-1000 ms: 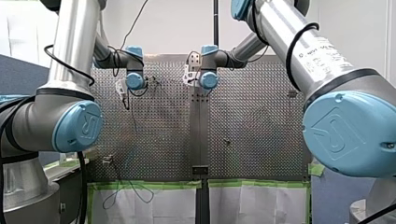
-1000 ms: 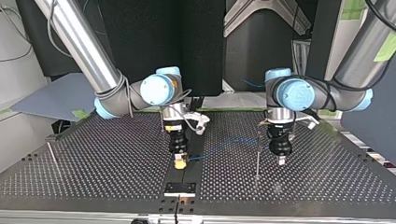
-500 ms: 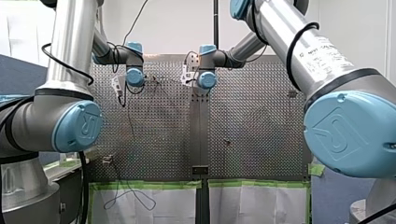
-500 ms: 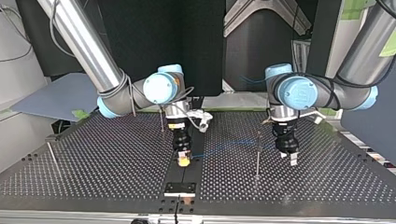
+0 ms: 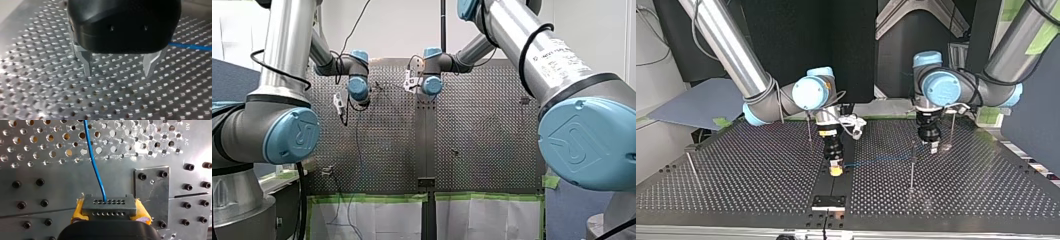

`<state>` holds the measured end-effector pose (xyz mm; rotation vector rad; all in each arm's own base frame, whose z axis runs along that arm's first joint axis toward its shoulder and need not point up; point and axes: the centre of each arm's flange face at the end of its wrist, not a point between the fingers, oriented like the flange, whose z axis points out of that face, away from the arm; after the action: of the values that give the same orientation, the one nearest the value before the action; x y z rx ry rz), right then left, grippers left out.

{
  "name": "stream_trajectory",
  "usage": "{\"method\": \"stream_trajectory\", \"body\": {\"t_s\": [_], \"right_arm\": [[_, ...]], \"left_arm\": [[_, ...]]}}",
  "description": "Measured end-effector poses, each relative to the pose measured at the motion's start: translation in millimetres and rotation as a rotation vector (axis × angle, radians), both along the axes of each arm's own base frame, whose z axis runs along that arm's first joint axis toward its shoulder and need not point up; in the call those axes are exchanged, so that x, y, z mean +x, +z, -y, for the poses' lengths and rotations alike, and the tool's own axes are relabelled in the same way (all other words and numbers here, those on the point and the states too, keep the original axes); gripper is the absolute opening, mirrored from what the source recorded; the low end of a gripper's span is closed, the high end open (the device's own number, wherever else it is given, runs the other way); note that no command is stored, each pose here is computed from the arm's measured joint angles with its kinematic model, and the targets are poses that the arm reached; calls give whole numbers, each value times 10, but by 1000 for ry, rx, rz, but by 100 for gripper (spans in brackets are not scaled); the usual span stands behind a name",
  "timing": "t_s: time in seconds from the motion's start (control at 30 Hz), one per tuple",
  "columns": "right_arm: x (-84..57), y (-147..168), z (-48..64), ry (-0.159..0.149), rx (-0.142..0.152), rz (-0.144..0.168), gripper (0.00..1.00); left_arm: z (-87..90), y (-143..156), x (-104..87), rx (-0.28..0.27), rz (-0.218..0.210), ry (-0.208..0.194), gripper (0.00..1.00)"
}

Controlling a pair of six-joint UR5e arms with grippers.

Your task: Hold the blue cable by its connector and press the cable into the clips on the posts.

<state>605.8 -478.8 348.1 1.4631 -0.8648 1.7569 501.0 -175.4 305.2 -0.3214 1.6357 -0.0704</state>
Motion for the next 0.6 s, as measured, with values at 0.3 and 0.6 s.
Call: {"method": "stream_trajectory", "body": {"t_s": [0.3,0.6], "right_arm": [[14,-2,-20,3,1,-1,0],[29,-3,-39,6,1,-1,0]], "left_arm": [[118,-91,-254,-17,27,-24,100],[282,-45,-600,-54,48,-100,100]]}}
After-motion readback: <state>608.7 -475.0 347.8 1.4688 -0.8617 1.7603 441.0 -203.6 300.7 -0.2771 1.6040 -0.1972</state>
